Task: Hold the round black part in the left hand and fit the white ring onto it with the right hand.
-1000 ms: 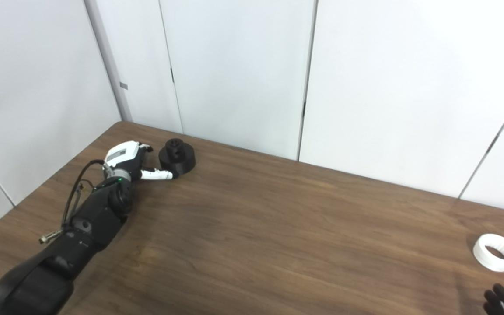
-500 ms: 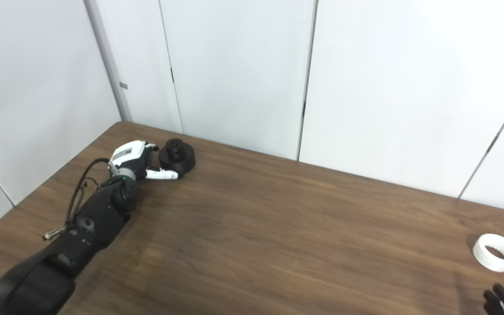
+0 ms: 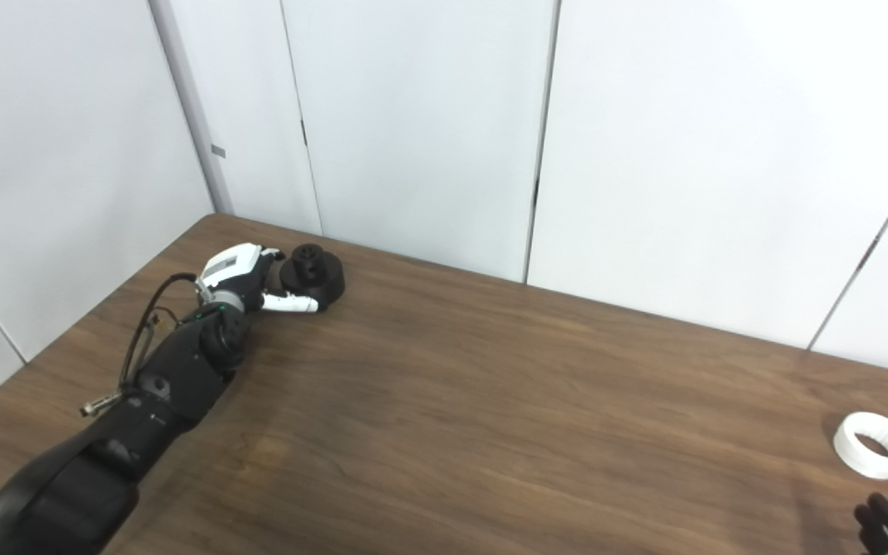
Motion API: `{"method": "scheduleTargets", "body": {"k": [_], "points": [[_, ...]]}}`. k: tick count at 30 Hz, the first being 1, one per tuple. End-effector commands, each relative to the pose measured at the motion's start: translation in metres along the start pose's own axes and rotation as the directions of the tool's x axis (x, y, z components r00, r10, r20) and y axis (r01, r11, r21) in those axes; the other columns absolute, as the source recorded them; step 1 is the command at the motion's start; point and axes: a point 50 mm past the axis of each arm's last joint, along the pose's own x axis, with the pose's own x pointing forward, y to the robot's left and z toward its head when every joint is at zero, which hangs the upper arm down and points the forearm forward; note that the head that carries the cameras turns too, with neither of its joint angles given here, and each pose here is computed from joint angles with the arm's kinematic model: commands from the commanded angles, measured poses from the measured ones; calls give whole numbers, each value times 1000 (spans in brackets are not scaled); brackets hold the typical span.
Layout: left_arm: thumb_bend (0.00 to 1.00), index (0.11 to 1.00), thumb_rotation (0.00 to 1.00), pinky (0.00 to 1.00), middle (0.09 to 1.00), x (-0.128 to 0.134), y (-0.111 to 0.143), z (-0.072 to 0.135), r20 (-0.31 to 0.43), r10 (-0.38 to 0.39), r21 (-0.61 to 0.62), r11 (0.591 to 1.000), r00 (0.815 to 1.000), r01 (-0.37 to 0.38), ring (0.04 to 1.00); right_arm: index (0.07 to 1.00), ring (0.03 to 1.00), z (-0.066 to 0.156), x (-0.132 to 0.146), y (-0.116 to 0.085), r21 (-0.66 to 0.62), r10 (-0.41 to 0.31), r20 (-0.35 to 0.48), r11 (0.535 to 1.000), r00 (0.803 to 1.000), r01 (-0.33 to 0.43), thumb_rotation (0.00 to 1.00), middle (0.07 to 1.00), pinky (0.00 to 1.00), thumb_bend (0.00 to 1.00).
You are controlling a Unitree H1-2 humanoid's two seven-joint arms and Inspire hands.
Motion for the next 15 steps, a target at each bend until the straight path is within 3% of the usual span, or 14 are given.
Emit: {"method": "scheduleTargets", "body": {"k": [1, 15], "points": [[1000, 898, 544, 1000, 1000, 10, 34, 26, 61, 82, -35, 996, 995, -80, 1000, 947, 977, 15, 1, 0, -10, -2, 68, 1000, 998, 3, 1000, 949, 993, 741], [1000, 870, 536, 1000, 988, 13, 32, 39, 75, 78, -38, 996, 994, -76, 1000, 946, 965, 18, -1, 3, -8, -4, 72, 1000, 997, 4, 1000, 950, 958, 716]]}}
